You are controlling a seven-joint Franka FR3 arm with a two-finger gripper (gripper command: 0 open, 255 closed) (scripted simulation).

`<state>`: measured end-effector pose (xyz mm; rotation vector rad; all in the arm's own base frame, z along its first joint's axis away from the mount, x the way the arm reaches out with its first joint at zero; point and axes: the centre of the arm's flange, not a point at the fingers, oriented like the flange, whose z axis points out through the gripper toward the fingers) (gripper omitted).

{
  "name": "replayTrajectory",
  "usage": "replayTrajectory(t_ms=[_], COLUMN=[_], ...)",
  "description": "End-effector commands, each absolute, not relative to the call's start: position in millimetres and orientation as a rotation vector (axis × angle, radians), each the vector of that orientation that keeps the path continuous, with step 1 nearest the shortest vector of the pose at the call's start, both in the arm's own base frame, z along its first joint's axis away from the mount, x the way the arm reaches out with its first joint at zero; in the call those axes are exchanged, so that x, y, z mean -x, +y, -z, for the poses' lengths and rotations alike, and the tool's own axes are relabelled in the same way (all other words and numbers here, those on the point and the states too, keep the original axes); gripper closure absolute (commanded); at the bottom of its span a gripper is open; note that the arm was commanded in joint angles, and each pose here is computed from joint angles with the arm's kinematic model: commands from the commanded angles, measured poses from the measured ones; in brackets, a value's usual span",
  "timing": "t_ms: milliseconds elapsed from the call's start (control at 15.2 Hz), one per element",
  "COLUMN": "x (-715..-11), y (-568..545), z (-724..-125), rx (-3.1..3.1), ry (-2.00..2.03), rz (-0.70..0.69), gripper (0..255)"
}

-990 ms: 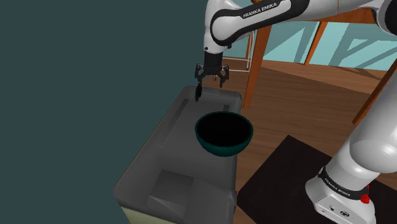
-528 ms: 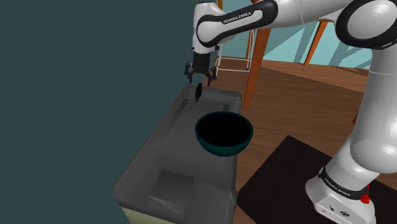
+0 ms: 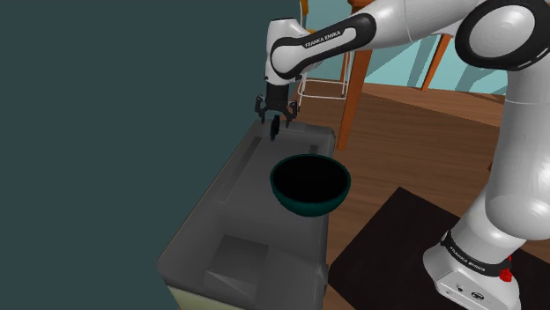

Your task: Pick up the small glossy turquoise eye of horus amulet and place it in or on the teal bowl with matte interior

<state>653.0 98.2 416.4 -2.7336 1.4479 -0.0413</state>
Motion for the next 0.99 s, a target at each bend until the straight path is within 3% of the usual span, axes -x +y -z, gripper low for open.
replayTrajectory(t_ms=[0, 330, 396, 924], x=[-653.4, -653.4, -653.4, -653.4], y=[98.3, 98.3, 98.3, 98.3], z=[-414.2, -414.2, -414.2, -414.3], rx=[2.733, 2.733, 2.733, 2.733], ry=[1.448, 1.448, 1.448, 1.448], rz=[0.042, 0.042, 0.042, 0.042], gripper=[0, 0, 255, 255])
